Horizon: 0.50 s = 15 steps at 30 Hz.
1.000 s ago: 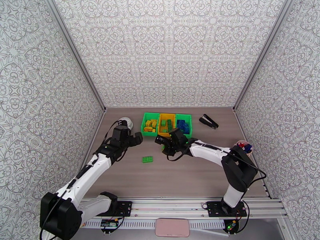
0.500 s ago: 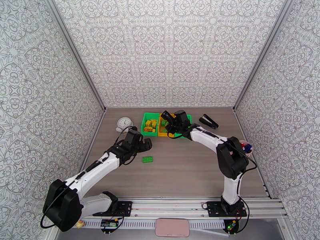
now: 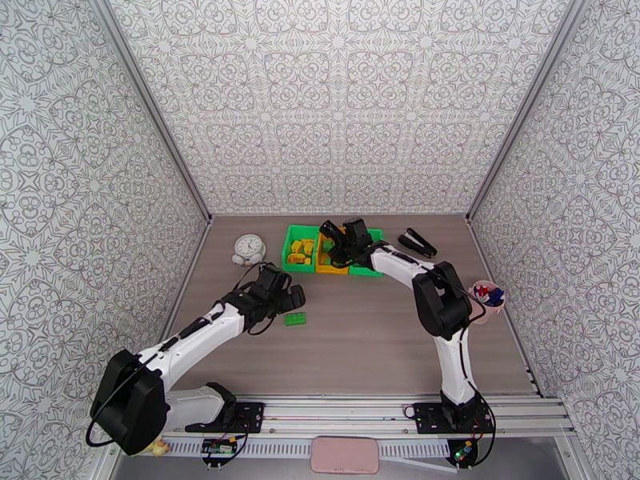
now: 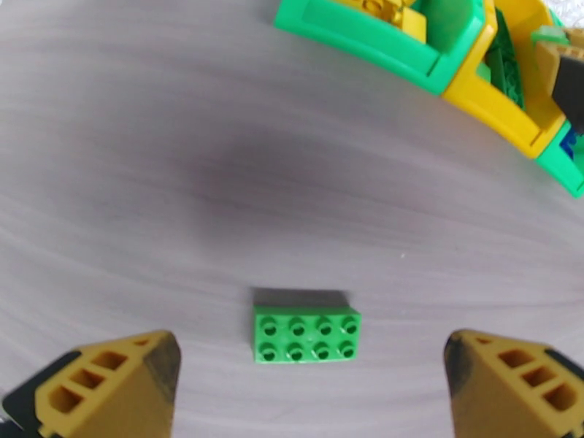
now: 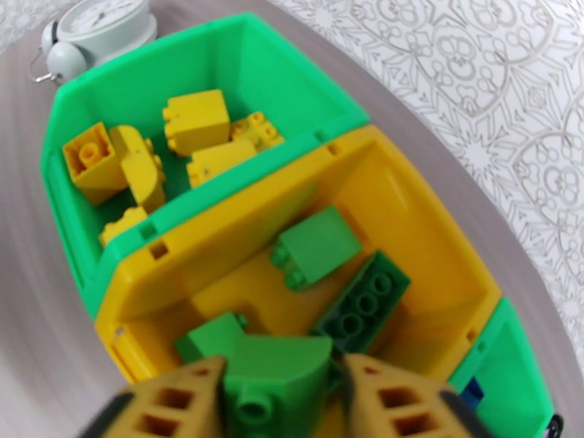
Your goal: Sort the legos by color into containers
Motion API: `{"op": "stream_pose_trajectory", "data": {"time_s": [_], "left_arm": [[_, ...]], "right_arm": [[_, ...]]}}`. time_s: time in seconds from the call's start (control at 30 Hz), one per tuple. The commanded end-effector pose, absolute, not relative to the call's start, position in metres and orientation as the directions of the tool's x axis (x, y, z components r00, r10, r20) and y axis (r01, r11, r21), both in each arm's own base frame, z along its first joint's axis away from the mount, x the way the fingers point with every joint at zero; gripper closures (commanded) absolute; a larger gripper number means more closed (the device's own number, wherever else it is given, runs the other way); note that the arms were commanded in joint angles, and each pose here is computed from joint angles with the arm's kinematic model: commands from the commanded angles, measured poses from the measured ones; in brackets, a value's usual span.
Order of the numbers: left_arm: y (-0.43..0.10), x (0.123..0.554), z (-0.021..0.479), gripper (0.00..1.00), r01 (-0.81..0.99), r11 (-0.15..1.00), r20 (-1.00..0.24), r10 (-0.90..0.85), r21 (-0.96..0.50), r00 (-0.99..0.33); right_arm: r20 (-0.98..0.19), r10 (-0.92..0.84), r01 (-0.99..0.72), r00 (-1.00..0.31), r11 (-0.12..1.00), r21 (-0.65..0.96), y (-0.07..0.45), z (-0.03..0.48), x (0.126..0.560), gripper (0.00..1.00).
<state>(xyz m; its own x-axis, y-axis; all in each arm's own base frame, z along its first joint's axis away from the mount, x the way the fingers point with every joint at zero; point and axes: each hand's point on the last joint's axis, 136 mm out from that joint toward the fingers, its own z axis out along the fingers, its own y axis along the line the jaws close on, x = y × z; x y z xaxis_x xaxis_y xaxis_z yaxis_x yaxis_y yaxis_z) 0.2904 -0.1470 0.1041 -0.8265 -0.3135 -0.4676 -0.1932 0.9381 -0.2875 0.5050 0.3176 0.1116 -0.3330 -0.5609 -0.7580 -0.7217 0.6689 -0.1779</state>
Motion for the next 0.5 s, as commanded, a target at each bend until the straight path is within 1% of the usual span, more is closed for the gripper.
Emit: {"op": "stream_pose_trajectory", "data": {"time_s": [0.0, 0.07, 0.17, 0.47], "left_arm": [[-0.151, 0.276, 0.086, 0.00, -0.218, 0.941, -0.406, -0.312, -0.260, -0.859], [-0.157, 0.274, 0.081, 0.00, -0.213, 0.944, -0.385, -0.300, -0.253, -0.873], [-0.163, 0.272, 0.074, 0.00, -0.203, 0.955, -0.361, -0.272, -0.218, -0.892], [-0.173, 0.272, 0.050, 0.00, -0.158, 0.972, -0.310, -0.207, -0.176, -0.928]], "right_arm": [[-0.789, -0.536, -0.724, -0.300, 0.666, -0.178, 0.319, 0.141, 0.502, 0.40], [-0.801, -0.524, -0.733, -0.289, 0.660, -0.167, 0.318, 0.150, 0.493, 0.33], [-0.835, -0.480, -0.725, -0.269, 0.671, -0.152, 0.315, 0.167, 0.482, 0.27], [-0.898, -0.359, -0.734, -0.253, 0.676, -0.064, 0.301, 0.191, 0.435, 0.17]]}}
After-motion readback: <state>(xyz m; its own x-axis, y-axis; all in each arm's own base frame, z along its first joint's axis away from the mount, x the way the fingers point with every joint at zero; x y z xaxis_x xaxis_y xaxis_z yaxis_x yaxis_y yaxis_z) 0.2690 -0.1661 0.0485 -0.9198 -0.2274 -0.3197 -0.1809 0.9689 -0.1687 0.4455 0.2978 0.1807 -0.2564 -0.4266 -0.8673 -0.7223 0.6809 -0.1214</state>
